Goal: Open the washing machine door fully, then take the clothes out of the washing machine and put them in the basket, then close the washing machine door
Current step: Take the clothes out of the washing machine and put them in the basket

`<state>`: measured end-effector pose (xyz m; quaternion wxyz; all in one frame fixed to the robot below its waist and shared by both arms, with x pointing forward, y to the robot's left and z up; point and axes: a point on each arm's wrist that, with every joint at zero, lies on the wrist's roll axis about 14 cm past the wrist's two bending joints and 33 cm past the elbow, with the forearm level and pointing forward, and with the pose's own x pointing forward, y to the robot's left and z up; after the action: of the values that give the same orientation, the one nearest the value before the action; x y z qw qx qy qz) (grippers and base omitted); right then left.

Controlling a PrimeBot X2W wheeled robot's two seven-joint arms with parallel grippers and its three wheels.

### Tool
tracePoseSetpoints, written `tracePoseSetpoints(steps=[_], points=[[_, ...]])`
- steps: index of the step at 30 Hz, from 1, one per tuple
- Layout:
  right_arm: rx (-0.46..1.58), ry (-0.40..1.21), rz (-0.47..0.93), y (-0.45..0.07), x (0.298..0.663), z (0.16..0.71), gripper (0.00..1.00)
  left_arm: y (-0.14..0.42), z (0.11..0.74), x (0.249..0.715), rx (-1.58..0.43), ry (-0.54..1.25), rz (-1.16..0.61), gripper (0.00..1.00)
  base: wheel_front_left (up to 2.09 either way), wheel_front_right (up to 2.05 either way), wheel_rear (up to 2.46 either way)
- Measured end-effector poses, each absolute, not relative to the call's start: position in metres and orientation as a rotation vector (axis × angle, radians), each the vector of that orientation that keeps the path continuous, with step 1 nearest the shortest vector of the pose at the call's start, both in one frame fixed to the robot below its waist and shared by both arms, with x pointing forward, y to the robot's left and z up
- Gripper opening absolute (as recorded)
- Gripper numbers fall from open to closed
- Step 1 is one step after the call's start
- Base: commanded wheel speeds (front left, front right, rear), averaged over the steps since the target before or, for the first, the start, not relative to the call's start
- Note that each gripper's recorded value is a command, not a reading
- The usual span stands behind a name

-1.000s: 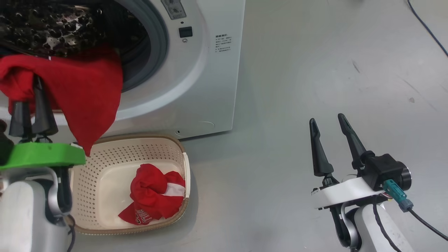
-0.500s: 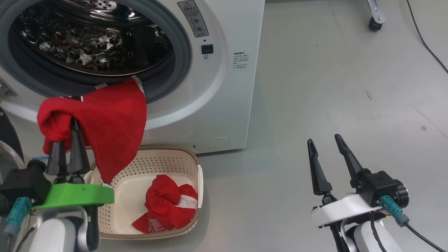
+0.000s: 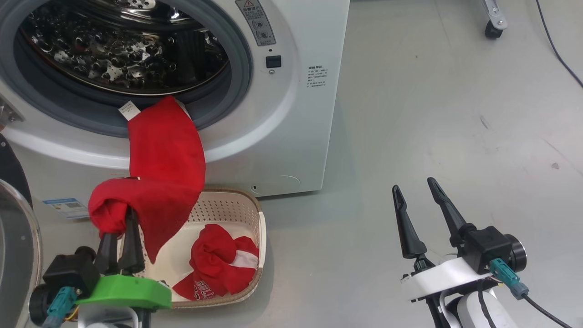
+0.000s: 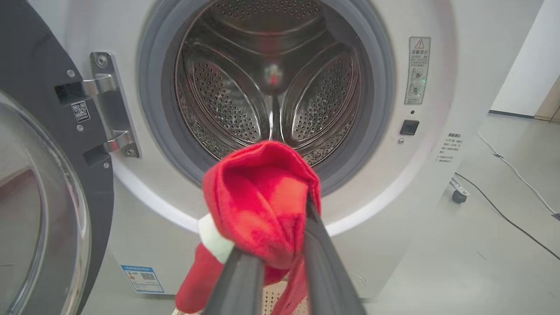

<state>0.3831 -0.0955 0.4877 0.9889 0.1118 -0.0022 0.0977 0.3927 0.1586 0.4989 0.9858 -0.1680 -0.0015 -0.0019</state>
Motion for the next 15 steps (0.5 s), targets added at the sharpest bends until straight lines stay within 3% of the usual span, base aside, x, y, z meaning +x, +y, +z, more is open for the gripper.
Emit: tracePoseSetpoints(steps=[15], points=[[0.225,0.035,0.187,-0.098,0.401,0.469,1.0,0.144,0.413,0.394,-0.355,0.246,0.009,0.0,0.0,0.0,0.0]])
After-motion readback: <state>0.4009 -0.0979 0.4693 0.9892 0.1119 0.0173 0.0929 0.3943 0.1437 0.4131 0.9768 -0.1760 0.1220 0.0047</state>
